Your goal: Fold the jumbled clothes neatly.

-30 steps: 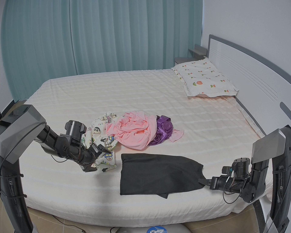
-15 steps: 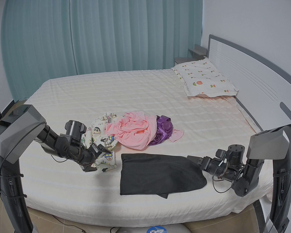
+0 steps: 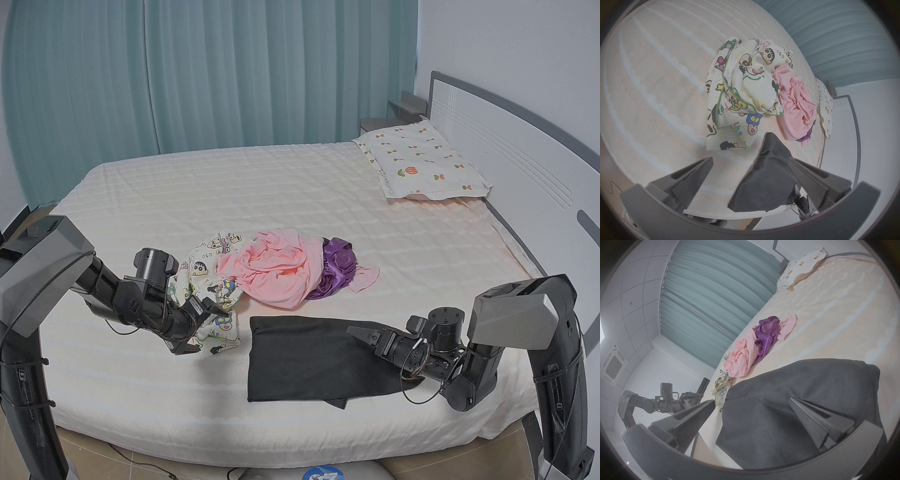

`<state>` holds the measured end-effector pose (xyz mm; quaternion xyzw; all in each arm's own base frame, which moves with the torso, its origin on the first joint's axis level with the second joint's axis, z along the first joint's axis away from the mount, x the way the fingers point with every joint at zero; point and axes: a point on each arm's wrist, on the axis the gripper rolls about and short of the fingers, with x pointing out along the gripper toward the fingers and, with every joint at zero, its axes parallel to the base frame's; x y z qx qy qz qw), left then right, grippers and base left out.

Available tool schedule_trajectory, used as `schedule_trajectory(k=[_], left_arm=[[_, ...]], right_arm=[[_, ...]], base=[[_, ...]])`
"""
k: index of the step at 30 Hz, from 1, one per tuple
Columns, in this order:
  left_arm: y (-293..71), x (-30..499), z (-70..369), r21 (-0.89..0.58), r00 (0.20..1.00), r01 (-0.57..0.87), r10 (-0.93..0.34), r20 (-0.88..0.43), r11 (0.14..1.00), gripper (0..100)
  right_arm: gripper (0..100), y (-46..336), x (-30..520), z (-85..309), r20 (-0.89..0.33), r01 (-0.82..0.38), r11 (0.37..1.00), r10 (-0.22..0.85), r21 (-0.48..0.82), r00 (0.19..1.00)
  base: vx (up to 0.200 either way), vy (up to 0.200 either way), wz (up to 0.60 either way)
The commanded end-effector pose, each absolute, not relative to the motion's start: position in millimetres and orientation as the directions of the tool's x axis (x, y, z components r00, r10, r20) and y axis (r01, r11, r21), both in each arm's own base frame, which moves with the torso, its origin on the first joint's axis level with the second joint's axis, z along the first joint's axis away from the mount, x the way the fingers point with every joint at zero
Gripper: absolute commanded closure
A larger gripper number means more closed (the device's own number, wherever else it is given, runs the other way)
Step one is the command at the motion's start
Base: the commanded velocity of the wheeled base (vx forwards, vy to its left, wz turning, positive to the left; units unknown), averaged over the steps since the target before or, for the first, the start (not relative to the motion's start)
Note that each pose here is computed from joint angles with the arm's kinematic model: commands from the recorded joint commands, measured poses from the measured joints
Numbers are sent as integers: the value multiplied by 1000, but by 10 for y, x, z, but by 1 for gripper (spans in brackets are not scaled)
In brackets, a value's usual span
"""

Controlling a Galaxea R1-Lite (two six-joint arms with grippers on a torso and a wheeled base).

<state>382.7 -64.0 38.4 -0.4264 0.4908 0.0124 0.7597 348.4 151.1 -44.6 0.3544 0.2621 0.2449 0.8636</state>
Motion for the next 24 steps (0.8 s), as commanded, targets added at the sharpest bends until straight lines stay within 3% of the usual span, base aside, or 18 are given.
schedule_trajectory(k=[1,5,11,19,24], left_arm=[[-640,3824,388,-636,518,-437,-400,-756,636,0],[-633,3816,393,-636,517,-440,-400,-756,634,0],[-584,3695,554,-657,538,-416,-412,-736,629,0],[-550,3477,1215,-724,661,-300,-412,-627,621,0],[-428,3119,1986,-758,814,-153,-355,-461,634,0]], right_arm=[[0,1504,3501,-507,-286,-227,634,601,739,746],[0,1505,3482,-405,-255,-232,641,573,732,779],[0,1377,3355,203,-125,-303,632,540,714,833],[0,1152,3185,532,-86,-327,677,500,660,862],[0,862,2926,968,-8,-351,721,443,597,897]], base=[[0,0,0],[0,0,0],[0,0,0],[0,0,0],[0,0,0]])
